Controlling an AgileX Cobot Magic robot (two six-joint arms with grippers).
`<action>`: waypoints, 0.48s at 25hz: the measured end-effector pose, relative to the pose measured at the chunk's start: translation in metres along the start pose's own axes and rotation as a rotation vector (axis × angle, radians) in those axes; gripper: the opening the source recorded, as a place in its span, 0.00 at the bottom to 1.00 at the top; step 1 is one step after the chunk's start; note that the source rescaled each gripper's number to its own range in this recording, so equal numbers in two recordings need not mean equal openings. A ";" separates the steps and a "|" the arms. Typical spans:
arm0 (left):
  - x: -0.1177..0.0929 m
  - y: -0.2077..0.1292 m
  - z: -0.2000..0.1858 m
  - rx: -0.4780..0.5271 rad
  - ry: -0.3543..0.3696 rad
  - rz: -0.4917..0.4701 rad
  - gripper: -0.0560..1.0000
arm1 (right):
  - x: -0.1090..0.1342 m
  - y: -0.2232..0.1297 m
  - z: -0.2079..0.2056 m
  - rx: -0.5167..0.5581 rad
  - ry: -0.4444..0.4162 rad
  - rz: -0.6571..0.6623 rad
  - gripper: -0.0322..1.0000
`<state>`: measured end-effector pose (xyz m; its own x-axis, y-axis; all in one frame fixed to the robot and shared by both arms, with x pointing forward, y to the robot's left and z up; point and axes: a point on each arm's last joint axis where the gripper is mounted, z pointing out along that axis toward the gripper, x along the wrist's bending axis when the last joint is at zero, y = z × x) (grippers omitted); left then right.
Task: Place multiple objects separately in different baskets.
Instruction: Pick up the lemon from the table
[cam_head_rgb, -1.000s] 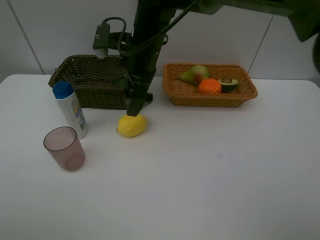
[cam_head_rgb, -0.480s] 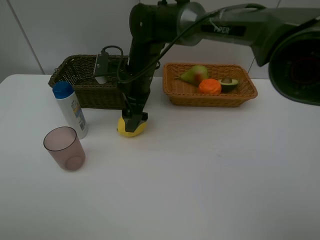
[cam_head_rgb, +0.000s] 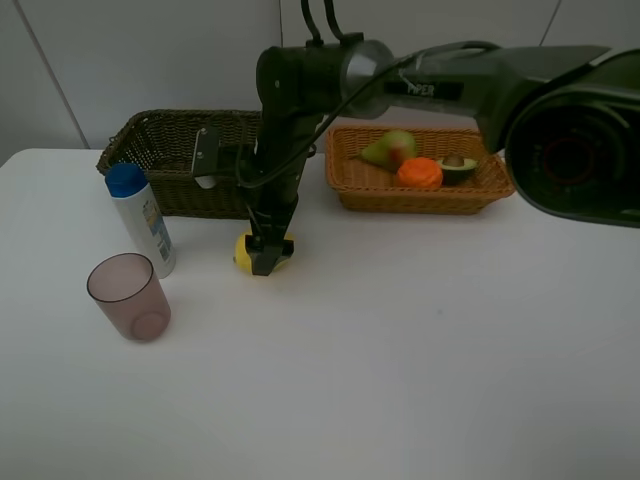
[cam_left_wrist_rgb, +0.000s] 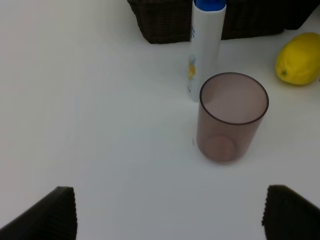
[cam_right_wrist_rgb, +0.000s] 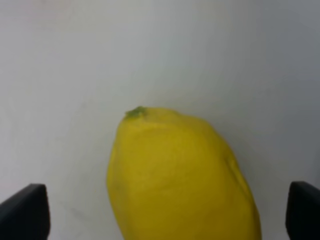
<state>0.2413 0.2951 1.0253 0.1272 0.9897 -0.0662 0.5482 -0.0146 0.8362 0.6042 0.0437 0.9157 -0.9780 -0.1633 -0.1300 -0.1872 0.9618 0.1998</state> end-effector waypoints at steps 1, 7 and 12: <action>0.000 0.000 0.000 0.000 0.000 0.000 1.00 | 0.000 0.000 0.002 0.003 0.003 -0.001 1.00; 0.000 0.000 0.000 0.000 0.000 0.000 1.00 | 0.000 -0.003 0.006 0.018 0.001 -0.007 1.00; 0.000 0.000 0.000 0.000 0.000 0.000 1.00 | 0.001 -0.005 0.016 0.029 0.016 -0.006 1.00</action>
<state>0.2413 0.2951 1.0253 0.1272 0.9897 -0.0662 0.5482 -0.0146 0.8362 0.6060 0.0427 0.8990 -0.9782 -0.1725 -0.1157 -0.1907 0.9667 0.1706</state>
